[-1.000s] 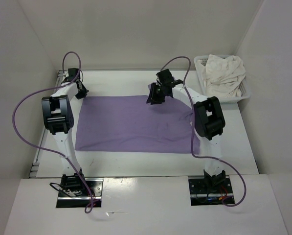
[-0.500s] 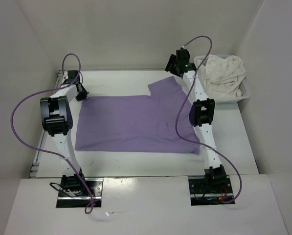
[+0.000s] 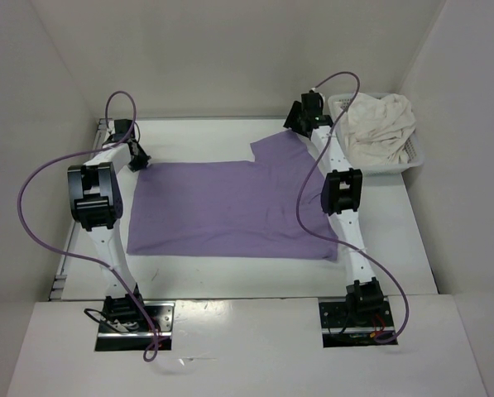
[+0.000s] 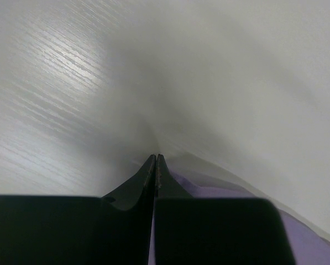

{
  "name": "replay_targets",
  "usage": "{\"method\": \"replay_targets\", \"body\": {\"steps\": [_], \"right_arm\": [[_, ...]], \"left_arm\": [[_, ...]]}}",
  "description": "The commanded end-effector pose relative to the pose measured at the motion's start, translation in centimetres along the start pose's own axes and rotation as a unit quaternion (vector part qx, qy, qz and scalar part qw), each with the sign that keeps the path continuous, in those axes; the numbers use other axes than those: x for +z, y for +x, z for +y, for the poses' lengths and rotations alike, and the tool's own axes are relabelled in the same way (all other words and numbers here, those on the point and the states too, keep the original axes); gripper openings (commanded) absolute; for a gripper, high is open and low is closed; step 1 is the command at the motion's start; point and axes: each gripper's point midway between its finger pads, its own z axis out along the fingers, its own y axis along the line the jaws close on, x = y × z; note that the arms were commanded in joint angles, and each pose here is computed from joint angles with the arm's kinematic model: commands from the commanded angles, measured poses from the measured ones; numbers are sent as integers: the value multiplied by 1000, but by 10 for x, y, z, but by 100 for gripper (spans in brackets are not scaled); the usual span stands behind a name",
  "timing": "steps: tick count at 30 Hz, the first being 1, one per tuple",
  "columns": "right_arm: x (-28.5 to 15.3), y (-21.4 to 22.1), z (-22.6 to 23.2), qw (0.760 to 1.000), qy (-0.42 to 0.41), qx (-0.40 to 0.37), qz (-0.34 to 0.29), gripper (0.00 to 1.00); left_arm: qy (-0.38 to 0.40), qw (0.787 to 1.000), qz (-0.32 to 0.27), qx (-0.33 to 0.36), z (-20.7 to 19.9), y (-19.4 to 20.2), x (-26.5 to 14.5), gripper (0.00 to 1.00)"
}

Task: Fold and stack the t-shirts
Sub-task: Grap the side of the flattened tshirt furthest away from the robot with both arms

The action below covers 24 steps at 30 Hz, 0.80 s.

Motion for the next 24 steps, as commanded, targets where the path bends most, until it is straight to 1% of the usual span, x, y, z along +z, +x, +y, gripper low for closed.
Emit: {"method": "replay_targets", "body": {"steps": [1, 4, 5, 9, 10, 14, 15, 17, 18, 20, 21, 24], "right_arm": [[6, -13, 6, 999, -35, 29, -20, 66], [9, -10, 2, 998, -39, 40, -12, 65], [9, -12, 3, 998, -41, 40, -17, 65], [14, -5, 8, 997, -57, 60, -8, 53], [16, -2, 11, 995, -67, 67, -3, 47], [17, 3, 16, 994, -83, 74, 7, 41], [17, 3, 16, 994, -83, 74, 7, 37], [11, -5, 23, 993, -94, 73, 1, 33], [11, -5, 23, 993, -94, 73, 1, 24], [8, -11, 22, 992, -104, 75, 1, 16], [2, -20, 27, 991, -109, 74, -8, 9], [-9, -36, 31, 990, -123, 74, -18, 4]], "left_arm": [[15, 1000, -9, -6, -6, -8, -19, 0], [17, 1000, -13, -6, -8, -12, -23, 0], [15, 1000, -9, -6, -6, -8, -21, 0], [23, 1000, -3, -10, -8, -4, -20, 0], [23, 1000, -3, -10, -7, -3, -23, 0], [23, 1000, -3, -10, -7, -1, -21, 0], [23, 1000, -3, -10, -7, -1, -21, 0], [23, 1000, -3, -10, -7, -1, -21, 0], [23, 1000, -3, -10, -7, -1, -21, 0], [25, 1000, -7, -11, -8, -5, -22, 0], [25, 1000, -7, -11, -8, -5, -22, 0], [25, 1000, -7, -15, -10, -6, -20, 0]]}}
